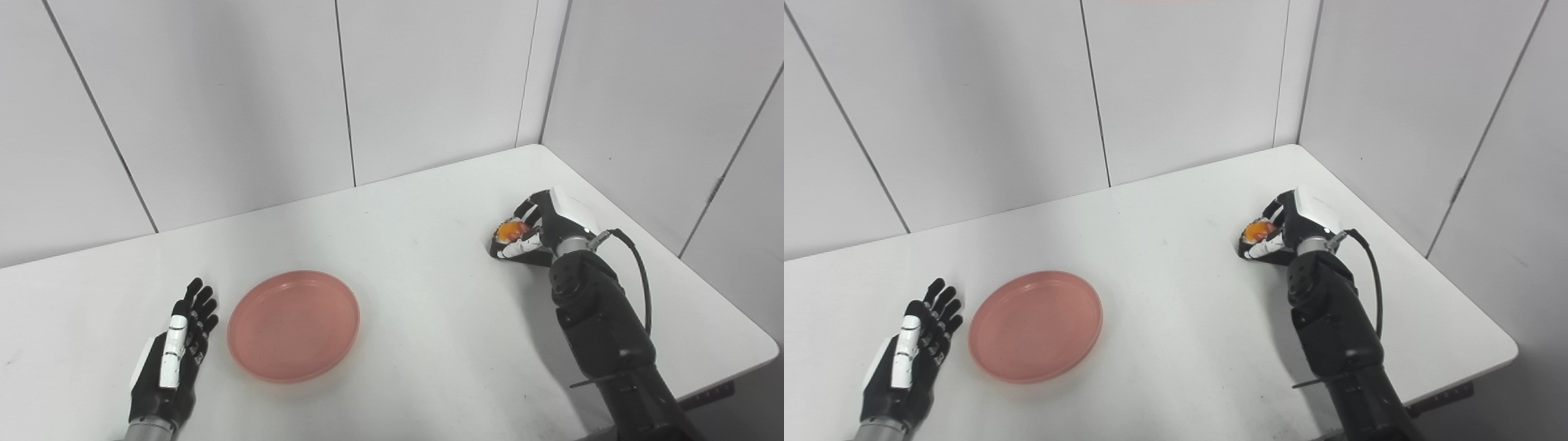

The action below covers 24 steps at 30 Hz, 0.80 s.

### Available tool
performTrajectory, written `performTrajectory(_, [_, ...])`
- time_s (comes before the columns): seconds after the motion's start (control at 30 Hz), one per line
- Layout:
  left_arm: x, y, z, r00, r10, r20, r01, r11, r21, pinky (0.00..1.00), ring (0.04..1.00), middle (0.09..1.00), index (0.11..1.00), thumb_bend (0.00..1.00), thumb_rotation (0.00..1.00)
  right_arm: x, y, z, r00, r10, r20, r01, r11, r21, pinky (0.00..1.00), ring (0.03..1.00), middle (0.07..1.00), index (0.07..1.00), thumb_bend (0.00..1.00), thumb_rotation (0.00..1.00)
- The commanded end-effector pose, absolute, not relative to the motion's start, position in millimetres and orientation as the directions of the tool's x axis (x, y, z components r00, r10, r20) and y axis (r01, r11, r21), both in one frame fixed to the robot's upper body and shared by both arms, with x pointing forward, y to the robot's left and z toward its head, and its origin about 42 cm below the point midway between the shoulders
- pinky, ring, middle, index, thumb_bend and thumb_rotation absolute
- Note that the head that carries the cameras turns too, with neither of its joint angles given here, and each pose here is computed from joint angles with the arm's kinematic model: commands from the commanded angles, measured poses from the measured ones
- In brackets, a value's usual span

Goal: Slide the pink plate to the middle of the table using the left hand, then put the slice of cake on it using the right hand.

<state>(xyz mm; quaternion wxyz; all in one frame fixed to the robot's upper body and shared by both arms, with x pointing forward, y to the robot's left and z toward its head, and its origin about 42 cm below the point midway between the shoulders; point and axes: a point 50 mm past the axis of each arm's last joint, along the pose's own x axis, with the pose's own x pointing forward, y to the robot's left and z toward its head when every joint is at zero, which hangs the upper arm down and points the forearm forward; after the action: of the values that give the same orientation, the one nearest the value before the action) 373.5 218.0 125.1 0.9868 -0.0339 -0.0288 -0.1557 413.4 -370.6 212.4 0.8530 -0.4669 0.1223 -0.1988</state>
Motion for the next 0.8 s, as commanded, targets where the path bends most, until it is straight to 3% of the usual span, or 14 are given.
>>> performTrajectory(0.0, [378, 212, 139, 0.943, -0.313, 0.111, 0.32, 0.946, -0.051, 1.0, 1.0, 1.0, 1.0, 0.61, 1.0, 417, -373, 238, 0.884, -0.462, 0.074, 0.307, 0.453, -0.837, 0.31, 0.393, 0.447, 0.526, 0.52, 0.0])
performTrajectory(0.47, [374, 198, 136, 0.944, -0.31, 0.113, 0.316, 0.948, -0.039, 1.0, 1.0, 1.0, 1.0, 0.63, 1.0, 411, -368, 260, 0.884, -0.443, 0.151, 0.373, 0.472, -0.798, 0.28, 0.357, 0.429, 0.536, 0.52, 0.0])
performTrajectory(0.77, [366, 177, 136, 0.943, -0.31, 0.121, 0.315, 0.949, -0.023, 1.0, 1.0, 1.0, 1.0, 0.59, 1.0, 400, -355, 282, 0.914, -0.343, 0.215, 0.375, 0.519, -0.768, 0.3, 0.381, 0.45, 0.527, 0.52, 0.0])
